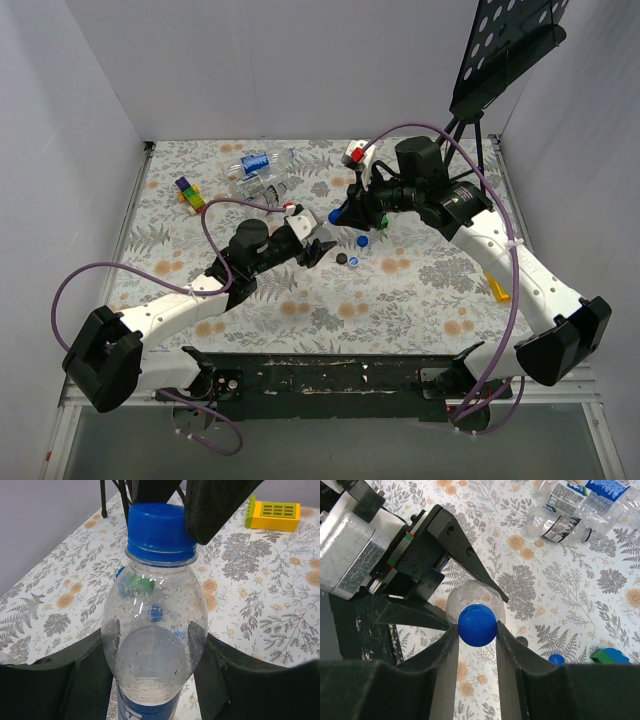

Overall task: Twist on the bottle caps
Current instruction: Screw the bottle cap onto the plastic bottle.

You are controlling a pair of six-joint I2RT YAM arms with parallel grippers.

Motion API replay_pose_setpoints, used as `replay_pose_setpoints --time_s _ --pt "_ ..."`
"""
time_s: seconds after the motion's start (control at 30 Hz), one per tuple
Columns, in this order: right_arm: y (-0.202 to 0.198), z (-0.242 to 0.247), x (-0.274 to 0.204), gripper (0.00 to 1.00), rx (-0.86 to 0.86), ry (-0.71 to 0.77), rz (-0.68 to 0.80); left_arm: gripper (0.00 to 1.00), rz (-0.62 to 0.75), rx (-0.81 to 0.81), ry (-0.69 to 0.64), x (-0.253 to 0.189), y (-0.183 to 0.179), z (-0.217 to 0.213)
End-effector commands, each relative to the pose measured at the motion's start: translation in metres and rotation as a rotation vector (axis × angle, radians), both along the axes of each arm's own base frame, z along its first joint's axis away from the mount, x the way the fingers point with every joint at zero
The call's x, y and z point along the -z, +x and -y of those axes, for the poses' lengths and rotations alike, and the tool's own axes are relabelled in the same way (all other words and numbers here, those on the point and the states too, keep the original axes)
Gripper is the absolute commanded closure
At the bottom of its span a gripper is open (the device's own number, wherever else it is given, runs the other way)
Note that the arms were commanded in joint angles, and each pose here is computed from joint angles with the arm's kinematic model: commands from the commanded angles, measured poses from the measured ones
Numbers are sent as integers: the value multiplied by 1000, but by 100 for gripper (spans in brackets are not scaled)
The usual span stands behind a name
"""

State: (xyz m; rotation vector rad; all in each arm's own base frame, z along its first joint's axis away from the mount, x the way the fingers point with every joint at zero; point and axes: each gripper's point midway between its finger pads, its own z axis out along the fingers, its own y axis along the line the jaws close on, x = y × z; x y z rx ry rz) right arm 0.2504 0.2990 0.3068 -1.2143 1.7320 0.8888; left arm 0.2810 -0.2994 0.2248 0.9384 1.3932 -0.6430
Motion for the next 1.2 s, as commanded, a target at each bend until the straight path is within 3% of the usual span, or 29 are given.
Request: replay_pose_setpoints --time_s 0.0,0.17,0.47,0.7,0.83,0.87,1.0,1.07,1.17 --pt "-1 0 -28 55 92 106 -2 94 76 -53 -80 -33 8 -3" --pt "2 -2 -37 39 119 163 5 94 51 -40 -103 -34 6 -1" --pt "6 -11 -36 37 121 213 -27 94 25 -9 -122 -34 2 5" --pt "6 -16 -30 60 105 217 -54 94 7 1 -129 -33 1 8" --pt "9 -14 -25 95 124 199 -58 91 -6 -7 -134 -32 2 7" --pt "9 -13 -24 99 127 193 -52 89 -7 -11 -135 -32 2 7" --pt "8 -9 -22 99 137 172 -45 82 -12 -34 -144 -35 6 5" --pt "9 -6 -24 99 149 168 -35 67 -21 -42 -148 -34 7 5" --pt "12 -3 -25 99 172 154 -19 57 -27 -44 -150 -35 7 5"
